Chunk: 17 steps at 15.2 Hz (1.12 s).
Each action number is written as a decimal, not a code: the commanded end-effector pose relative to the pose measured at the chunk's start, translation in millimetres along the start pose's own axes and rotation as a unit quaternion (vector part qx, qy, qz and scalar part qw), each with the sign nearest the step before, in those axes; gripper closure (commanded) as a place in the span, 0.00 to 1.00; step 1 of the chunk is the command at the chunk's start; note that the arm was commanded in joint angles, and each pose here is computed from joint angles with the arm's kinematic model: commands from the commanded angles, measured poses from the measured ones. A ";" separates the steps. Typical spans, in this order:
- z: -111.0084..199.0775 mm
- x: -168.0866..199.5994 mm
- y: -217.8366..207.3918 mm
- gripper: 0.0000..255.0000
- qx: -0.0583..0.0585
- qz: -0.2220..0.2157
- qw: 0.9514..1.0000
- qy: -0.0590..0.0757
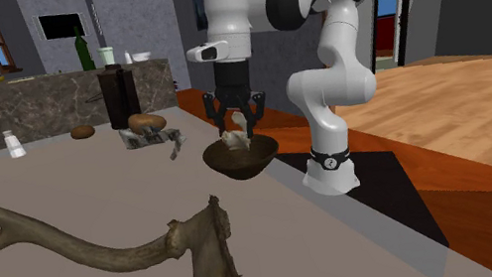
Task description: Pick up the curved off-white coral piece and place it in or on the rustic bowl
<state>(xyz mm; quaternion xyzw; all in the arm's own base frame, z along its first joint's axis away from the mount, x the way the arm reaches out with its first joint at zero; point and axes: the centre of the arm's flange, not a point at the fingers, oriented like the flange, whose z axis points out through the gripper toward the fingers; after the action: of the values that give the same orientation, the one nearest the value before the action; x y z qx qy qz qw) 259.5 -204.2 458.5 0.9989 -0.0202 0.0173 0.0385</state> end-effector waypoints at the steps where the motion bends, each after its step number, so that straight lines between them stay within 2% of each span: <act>1: 0.5 0.0 0.0 1.00 0.000 0.000 1.000 0.000; 4: 0.5 0.0 0.0 1.00 0.000 0.000 1.000 0.000; 5: 0.5 0.0 0.0 0.00 0.000 0.000 1.000 0.000; 10: 0.4 0.0 0.0 0.00 0.000 0.000 1.000 0.000; 14: -49.5 -0.1 0.0 0.00 0.000 0.000 1.000 0.000; 17: -49.6 -0.1 0.0 0.00 0.000 0.000 1.000 0.000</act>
<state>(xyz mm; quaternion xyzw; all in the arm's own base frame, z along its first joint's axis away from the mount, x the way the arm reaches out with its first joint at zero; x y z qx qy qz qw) 257.7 -200.8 506.7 0.9989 -0.0202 0.0177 0.0388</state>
